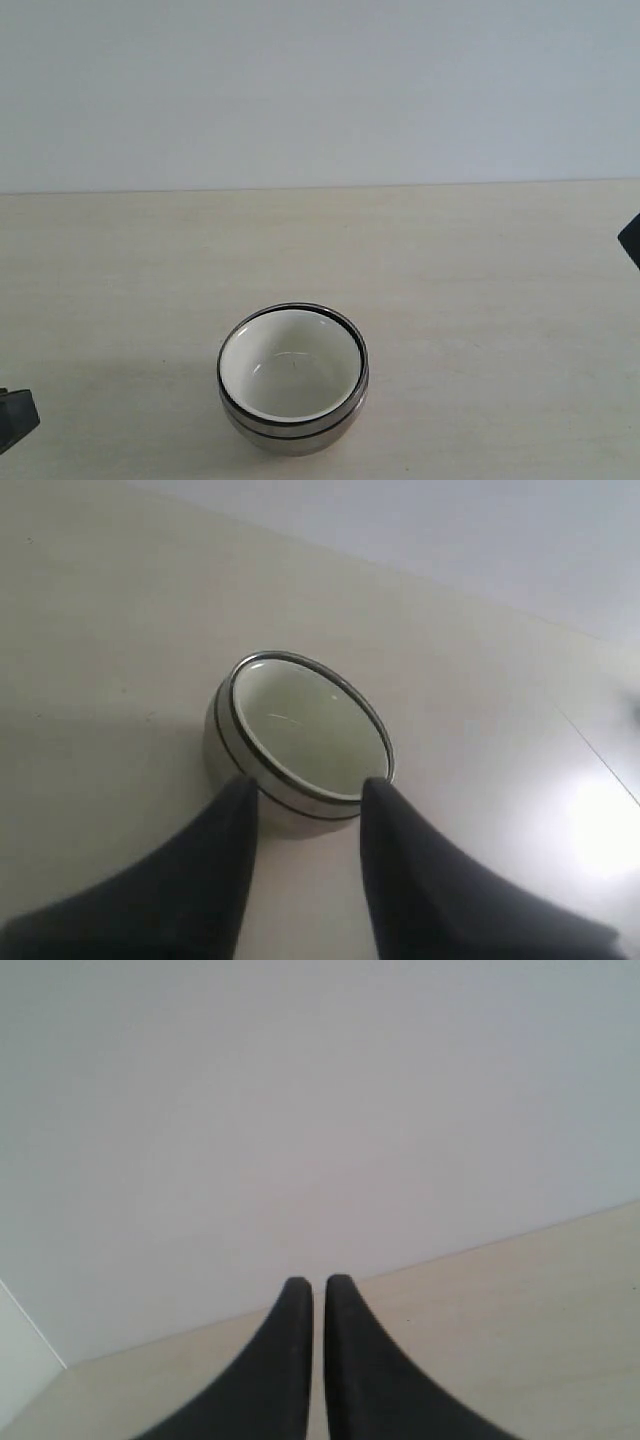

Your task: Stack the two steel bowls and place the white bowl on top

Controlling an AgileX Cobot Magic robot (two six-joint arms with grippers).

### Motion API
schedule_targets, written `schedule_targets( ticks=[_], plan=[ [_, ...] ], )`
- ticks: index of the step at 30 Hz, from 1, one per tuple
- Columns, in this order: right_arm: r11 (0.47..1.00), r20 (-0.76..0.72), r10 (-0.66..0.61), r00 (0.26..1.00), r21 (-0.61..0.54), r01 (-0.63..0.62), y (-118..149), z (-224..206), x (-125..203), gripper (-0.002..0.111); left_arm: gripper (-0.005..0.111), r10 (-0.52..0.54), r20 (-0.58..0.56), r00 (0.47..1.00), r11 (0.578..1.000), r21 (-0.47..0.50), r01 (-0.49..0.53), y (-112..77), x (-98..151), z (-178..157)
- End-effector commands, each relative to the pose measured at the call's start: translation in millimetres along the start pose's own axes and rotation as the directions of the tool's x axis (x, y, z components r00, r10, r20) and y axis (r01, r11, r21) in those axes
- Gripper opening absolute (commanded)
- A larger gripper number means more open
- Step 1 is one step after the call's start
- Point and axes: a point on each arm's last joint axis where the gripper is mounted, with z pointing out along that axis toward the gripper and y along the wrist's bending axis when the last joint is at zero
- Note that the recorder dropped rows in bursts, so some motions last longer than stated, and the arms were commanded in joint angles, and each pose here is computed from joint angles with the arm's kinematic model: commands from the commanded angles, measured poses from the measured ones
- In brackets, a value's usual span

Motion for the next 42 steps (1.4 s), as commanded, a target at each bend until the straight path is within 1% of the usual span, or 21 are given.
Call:
schedule_targets(
  ticks=[1, 2, 3, 4, 5, 7, 10, 12, 16, 17, 18, 20, 24, 25, 32, 33, 35, 36, 37, 39, 42],
  plan=[
    [1.0, 0.004, -0.01, 1.0, -0.002, 0.01, 0, -1, -1, 0.0, 0.033, 0.095, 0.126, 0.987, 0.995, -0.038, -0.091, 2.5, -11, -1],
    [1.0, 0.004, -0.01, 1.0, -0.002, 0.01, 0, -1, -1, 0.0, 0.033, 0.117, 0.165, 0.979, 0.993, -0.047, -0.111, 2.8, -14, -3],
    [1.0, 0.004, -0.01, 1.0, -0.002, 0.01, 0, -1, -1, 0.0, 0.033, 0.155, 0.273, 0.949, 0.987, -0.073, -0.14, 3.2, -23, -11],
    [1.0, 0.004, -0.01, 1.0, -0.002, 0.01, 0, -1, -1, 0.0, 0.033, 0.171, 0.319, 0.932, 0.985, -0.086, -0.151, 3.4, -26, -15],
    [1.0, 0.004, -0.01, 1.0, -0.002, 0.01, 0, -1, -1, 0.0, 0.033, 0.192, 0.411, 0.891, 0.981, -0.115, -0.158, 4.0, -32, -25],
    [1.0, 0.004, -0.01, 1.0, -0.002, 0.01, 0, -1, -1, 0.0, 0.033, 0.229, 0.472, 0.852, 0.972, -0.151, -0.178, 4.7, -34, -34],
    [1.0, 0.004, -0.01, 1.0, -0.002, 0.01, 0, -1, -1, 0.0, 0.033, 0.367, 0.556, 0.746, 0.927, -0.281, -0.247, 6.2, -34, -54],
    [1.0, 0.004, -0.01, 1.0, -0.002, 0.01, 0, -1, -1, 0.0, 0.033, 0.451, 0.58, 0.678, 0.888, -0.368, -0.276, 6.1, -33, -64],
    [1.0, 0.009, -0.01, 1.0, -0.003, 0.01, 0, -1, -1, 0.0, 0.033, 0.563, 0.532, 0.633, 0.811, -0.501, -0.301, 9.4, -34, -67],
    [1.0, 0.011, -0.01, 1.0, -0.003, 0.01, 0, -1, -1, 0.0, 0.033, 0.61, 0.482, 0.629, 0.772, -0.539, -0.337, 11.4, -31, -64],
    [1.0, 0.011, -0.01, 1.0, -0.003, 0.01, 0, -1, -1, 0.0, 0.033, 0.635, 0.453, 0.626, 0.75, -0.555, -0.359, 13.0, -29, -62],
    [1.0, 0.011, -0.01, 1.0, -0.003, 0.01, 0, -1, -1, 0.0, 0.033, 0.644, 0.424, 0.637, 0.74, -0.559, -0.375, 17.0, -24, -58],
    [1.0, 0.011, -0.01, 1.0, -0.003, 0.01, 0, -1, -1, 0.0, 0.033, 0.625, 0.352, 0.696, 0.742, -0.545, -0.391, 33.3, -2, -43],
    [1.0, 0.011, -0.01, 1.0, -0.003, 0.01, 0, -1, -1, 0.0, 0.033, 0.624, 0.346, 0.701, 0.742, -0.545, -0.391, 34.6, 0, -42],
    [1.0, 0.011, -0.01, 1.0, -0.003, 0.01, 0, -1, -1, 0.0, 0.033, 0.606, 0.327, 0.725, 0.759, -0.509, -0.406, 33.8, 3, -39],
    [1.0, 0.011, -0.01, 1.0, -0.003, 0.01, 0, -1, -1, 0.0, 0.033, 0.592, 0.306, 0.746, 0.773, -0.479, -0.417, 33.2, 7, -37],
    [1.0, 0.011, -0.01, 1.0, -0.003, 0.01, 0, -1, -1, 0.0, 0.033, 0.588, 0.236, 0.774, 0.771, -0.454, -0.447, 34.6, 13, -33],
    [1.0, 0.011, -0.01, 1.0, -0.003, 0.01, 0, -1, -1, 0.0, 0.033, 0.576, 0.219, 0.787, 0.776, -0.449, -0.443, 35.6, 15, -33],
    [1.0, 0.011, -0.01, 1.0, -0.003, 0.01, 0, -1, -1, 0.0, 0.033, 0.521, 0.191, 0.832, 0.802, -0.442, -0.402, 38.8, 19, -32],
    [1.0, 0.011, -0.01, 1.0, -0.003, 0.01, 0, -1, -1, 0.0, 0.033, 0.464, 0.137, 0.875, 0.81, -0.464, -0.358, 44.8, 24, -32],
    [1.0, 0.011, -0.01, 1.0, -0.003, 0.01, 0, -1, -1, 0.0, 0.033, 0.389, 0.151, 0.909, 0.832, -0.482, -0.276, 48.3, 26, -33]
  ],
)
